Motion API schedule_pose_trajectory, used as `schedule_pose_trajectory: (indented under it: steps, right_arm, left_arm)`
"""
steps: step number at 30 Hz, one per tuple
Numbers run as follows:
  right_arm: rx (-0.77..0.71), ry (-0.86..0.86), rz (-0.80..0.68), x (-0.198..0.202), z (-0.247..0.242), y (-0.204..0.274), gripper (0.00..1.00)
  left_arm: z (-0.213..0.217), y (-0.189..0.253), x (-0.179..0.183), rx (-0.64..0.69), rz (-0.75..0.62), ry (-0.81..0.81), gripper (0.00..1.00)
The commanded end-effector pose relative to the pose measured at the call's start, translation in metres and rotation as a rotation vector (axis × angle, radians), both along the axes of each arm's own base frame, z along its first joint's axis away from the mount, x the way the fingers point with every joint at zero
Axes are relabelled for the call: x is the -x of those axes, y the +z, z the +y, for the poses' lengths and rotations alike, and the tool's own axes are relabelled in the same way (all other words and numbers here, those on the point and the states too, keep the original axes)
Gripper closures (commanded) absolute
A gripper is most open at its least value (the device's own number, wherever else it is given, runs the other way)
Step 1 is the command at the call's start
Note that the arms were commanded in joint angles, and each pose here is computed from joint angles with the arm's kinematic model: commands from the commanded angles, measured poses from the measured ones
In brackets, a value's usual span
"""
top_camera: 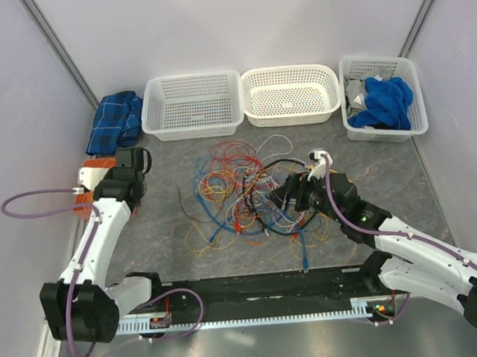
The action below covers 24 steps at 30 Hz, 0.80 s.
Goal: Untangle the cables
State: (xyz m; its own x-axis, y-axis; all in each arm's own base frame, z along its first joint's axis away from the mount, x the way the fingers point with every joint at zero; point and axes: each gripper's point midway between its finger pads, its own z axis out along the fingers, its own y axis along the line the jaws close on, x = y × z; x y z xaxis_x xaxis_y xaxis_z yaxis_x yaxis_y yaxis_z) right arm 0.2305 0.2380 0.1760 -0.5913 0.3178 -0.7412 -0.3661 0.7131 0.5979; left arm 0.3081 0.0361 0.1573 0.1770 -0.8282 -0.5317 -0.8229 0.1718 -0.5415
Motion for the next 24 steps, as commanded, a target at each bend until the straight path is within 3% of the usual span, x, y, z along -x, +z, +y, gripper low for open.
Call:
schedule_pose_trajectory:
  steps: [1, 5, 11, 18, 21, 22, 24]
  right_arm:
    - [-0.063, 0.029, -0.024, 0.003, 0.007, 0.011, 0.09]
    - [-0.064, 0.024, -0.038, 0.006, 0.002, 0.015, 0.09]
    - [-0.062, 0.017, -0.058, 0.012, -0.006, 0.019, 0.09]
    - [-0.033, -0.006, -0.057, 0.009, -0.011, 0.014, 0.09]
    - [-0.024, -0.009, -0.055, 0.008, -0.011, 0.012, 0.09]
    - [-0.018, -0.011, -0.056, 0.008, -0.012, 0.012, 0.09]
    - [-0.017, -0.014, -0.055, 0.007, -0.012, 0.012, 0.09]
  left_arm:
    - [0.019, 0.034, 0.012, -0.093, 0.015, -0.001, 0.98]
    - [0.043, 0.048, 0.016, -0.111, 0.02, 0.055, 0.98]
    - [0.096, 0.023, 0.026, -0.072, 0.122, 0.198, 0.98]
    - [0.109, -0.012, 0.015, -0.047, 0.219, 0.218, 0.98]
    - [0.108, -0.023, 0.005, -0.023, 0.263, 0.182, 0.75]
    - [0.107, -0.02, 0.001, -0.017, 0.258, 0.17, 0.63]
    - [0.103, -0.017, -0.003, 0.004, 0.237, 0.144, 0.54]
